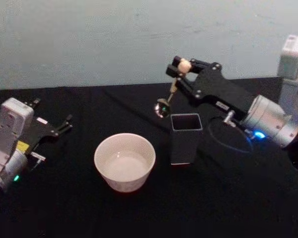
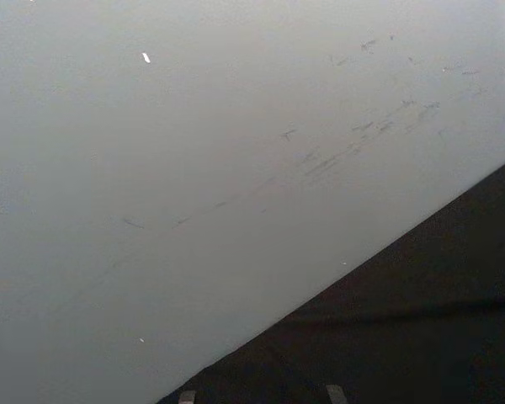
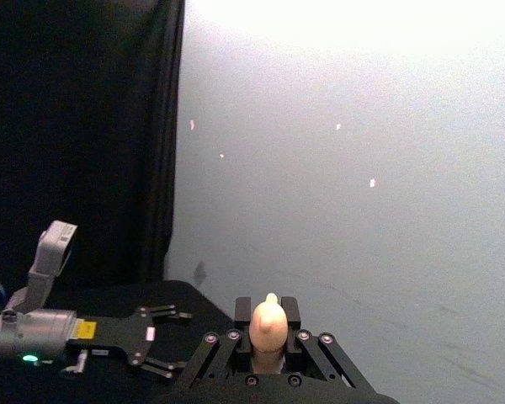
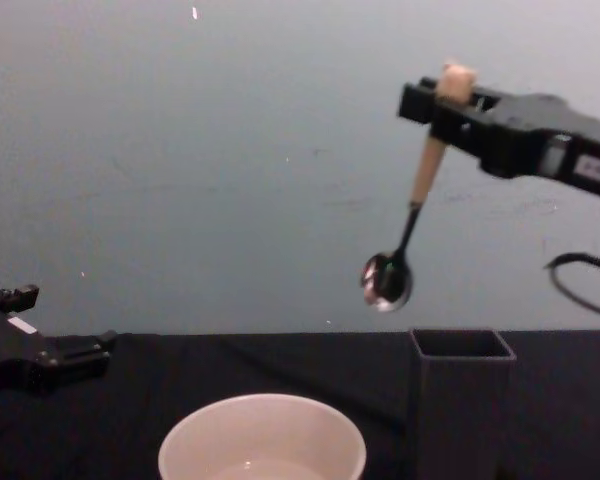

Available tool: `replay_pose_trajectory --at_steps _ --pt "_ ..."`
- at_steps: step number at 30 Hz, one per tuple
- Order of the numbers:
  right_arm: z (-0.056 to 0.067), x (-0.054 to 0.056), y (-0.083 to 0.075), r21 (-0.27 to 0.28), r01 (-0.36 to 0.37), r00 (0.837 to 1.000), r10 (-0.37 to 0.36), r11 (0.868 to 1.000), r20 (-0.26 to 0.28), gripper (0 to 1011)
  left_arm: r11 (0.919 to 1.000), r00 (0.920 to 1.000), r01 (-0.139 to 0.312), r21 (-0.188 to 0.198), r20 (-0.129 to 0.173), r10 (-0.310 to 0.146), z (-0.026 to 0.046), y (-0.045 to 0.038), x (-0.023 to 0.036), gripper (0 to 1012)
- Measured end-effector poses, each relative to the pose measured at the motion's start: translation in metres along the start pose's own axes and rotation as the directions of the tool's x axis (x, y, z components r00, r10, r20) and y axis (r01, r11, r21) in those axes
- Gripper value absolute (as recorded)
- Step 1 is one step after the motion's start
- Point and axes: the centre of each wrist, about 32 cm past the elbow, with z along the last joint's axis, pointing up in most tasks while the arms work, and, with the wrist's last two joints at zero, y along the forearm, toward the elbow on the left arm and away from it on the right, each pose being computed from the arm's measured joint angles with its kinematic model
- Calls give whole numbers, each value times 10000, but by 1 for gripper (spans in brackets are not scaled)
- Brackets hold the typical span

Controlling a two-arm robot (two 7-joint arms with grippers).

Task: Pick up the stirring spoon with one hand, stir inside the cup, then place it back in its original position.

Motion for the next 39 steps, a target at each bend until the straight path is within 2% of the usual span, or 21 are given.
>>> replay_pose_trajectory --at_steps 11,18,39 --pt "84 149 -240 -94 437 9987 -435 9990 274 210 10000 10000 0 0 0 0 0 0 0 1001" --pt "73 159 -327 -312 451 9989 -446 9985 155 210 10000 10000 0 1 0 0 0 0 0 1001" --pt "-125 150 -326 -1082 677 9973 -704 9918 -217 210 10000 10000 0 0 0 0 0 0 0 1001"
